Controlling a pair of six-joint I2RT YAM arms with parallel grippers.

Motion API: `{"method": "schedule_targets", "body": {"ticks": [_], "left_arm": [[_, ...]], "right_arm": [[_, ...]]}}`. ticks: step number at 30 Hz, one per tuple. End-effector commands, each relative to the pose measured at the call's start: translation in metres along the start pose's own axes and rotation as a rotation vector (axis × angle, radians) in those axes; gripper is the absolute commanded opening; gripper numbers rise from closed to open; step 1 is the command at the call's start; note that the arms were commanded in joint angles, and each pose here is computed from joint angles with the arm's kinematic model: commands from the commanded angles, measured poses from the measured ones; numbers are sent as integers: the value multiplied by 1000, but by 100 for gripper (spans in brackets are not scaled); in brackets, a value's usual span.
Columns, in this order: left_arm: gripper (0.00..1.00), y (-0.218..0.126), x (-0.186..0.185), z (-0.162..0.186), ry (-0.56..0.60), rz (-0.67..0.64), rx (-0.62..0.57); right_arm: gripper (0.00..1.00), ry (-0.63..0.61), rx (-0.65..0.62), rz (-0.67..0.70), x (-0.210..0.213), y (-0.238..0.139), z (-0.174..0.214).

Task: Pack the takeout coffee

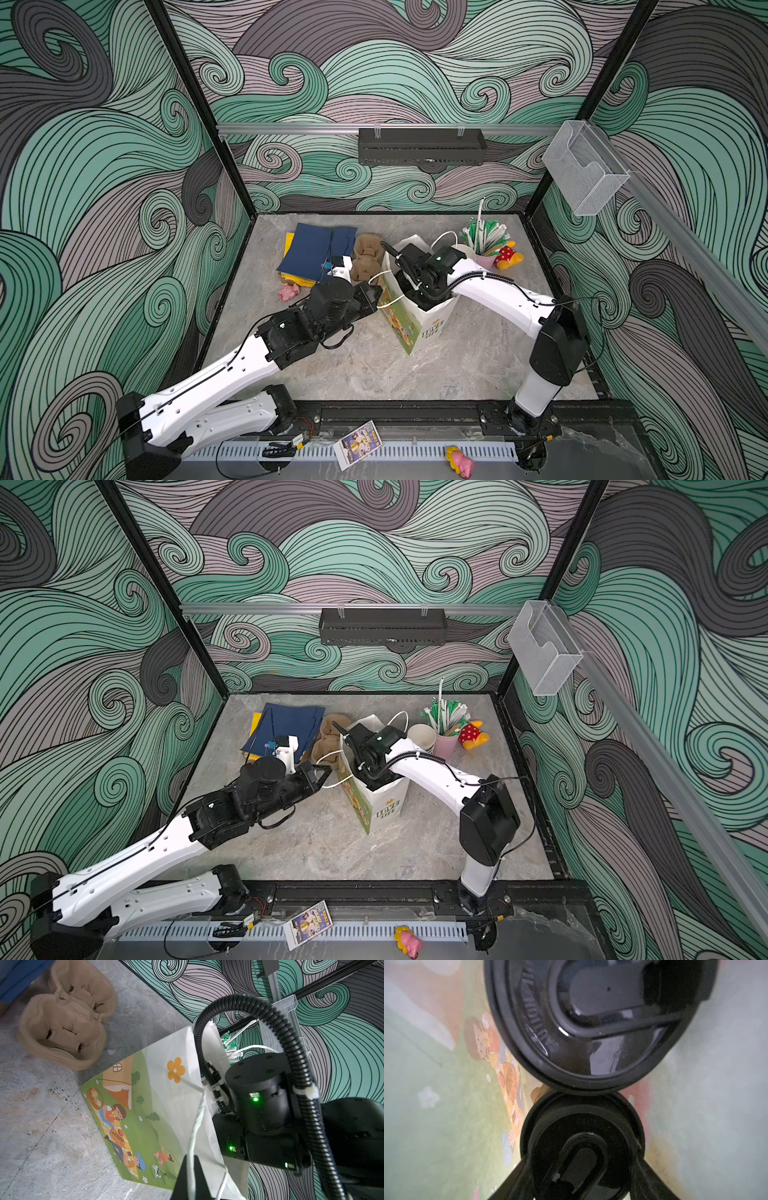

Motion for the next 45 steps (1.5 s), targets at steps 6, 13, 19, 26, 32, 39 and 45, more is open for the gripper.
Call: {"method": "schedule_targets", "body": {"ticks": [6, 13, 19, 26, 32, 39, 45], "left_arm": [[0, -3, 4, -4, -6, -17, -17], [0, -2, 5, -4, -8, -20, -17], [0, -1, 4, -4, -8, -20, -16], [0, -1, 4, -4, -8, -21, -17], [0, -1, 4, -5, -9, -21, -19], [0, -3, 5, -5, -10, -21, -22], [0, -4, 5, -6, -11, -19, -24]], "right_arm": [[59, -3, 155, -134, 31, 57, 15], [59, -11, 177, -130, 34, 67, 16], [59, -19, 203, -105, 33, 74, 19], [58, -27, 240, -77, 31, 86, 23], [58, -31, 262, -57, 28, 90, 27], [58, -33, 306, -37, 26, 99, 33], [58, -36, 335, -29, 25, 105, 38]]}}
Point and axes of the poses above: each gripper's point midway between its finger pads, its own y axis out along the fingers, its own x axis along the line the jaws close on, z = x × y, the point moved 3 cm from there along -y, back along the fingers, and after that the axes turned 9 degrees about -y, right-handed, at the moved point
